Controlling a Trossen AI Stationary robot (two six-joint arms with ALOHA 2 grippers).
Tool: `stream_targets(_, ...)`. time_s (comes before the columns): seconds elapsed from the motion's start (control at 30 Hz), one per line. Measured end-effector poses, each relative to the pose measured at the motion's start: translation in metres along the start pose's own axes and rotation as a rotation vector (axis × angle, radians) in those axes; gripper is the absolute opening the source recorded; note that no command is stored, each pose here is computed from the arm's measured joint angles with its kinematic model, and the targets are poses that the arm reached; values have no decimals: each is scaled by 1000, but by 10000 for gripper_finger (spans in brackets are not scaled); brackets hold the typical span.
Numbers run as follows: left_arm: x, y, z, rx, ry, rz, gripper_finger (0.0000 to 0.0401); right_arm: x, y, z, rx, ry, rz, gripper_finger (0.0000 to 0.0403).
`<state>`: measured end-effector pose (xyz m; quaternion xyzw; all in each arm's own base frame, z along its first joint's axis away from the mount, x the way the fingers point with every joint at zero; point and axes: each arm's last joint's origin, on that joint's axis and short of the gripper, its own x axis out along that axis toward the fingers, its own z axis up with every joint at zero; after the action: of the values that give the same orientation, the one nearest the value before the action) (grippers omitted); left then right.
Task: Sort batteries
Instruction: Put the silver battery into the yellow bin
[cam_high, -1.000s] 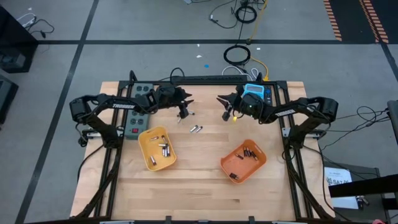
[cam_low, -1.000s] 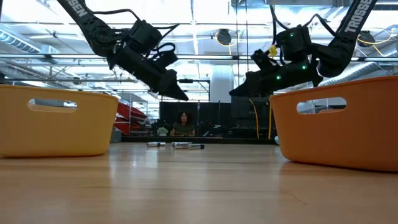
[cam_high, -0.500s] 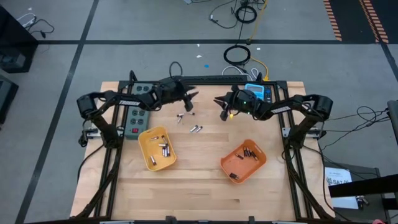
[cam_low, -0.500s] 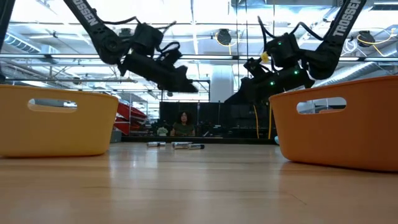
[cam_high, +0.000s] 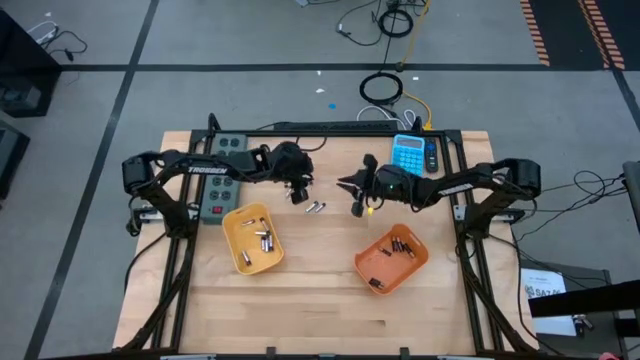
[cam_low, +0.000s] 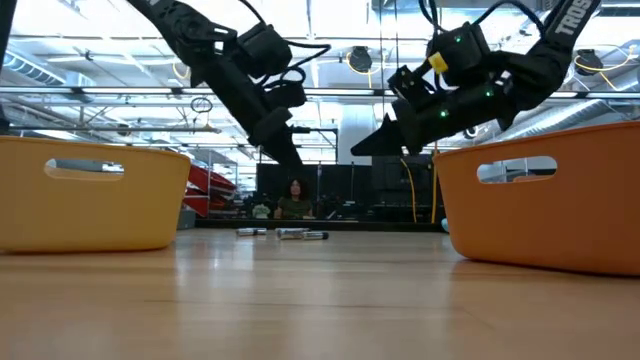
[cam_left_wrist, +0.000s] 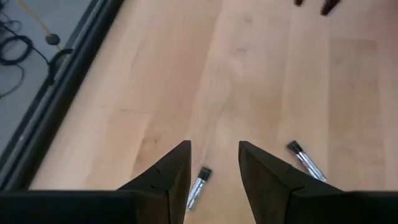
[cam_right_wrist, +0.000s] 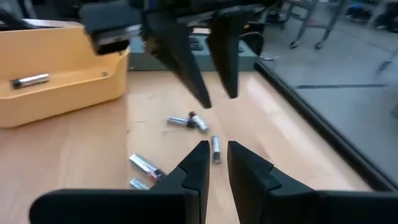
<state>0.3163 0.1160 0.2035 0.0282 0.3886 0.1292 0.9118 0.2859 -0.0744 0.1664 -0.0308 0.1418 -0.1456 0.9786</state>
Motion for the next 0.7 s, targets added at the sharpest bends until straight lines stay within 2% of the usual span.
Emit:
stream_targets(0.23, 1, -7, 1, -1, 17, 27, 148, -1, 11, -3, -52, 1, 20, 58)
stream_targets(0.4, 2, -3, -2, 0, 41, 34, 188, -7, 10, -7, -48, -64, 11, 72)
stream_targets(0.5, 3, 3, -2, 6, 53, 25, 207, -9, 10, -12, -49, -48, 13, 76)
stream_targets(0.7, 23, 26, 11, -15, 192, -56, 205, -12, 5, -16, -79, -62, -6, 77)
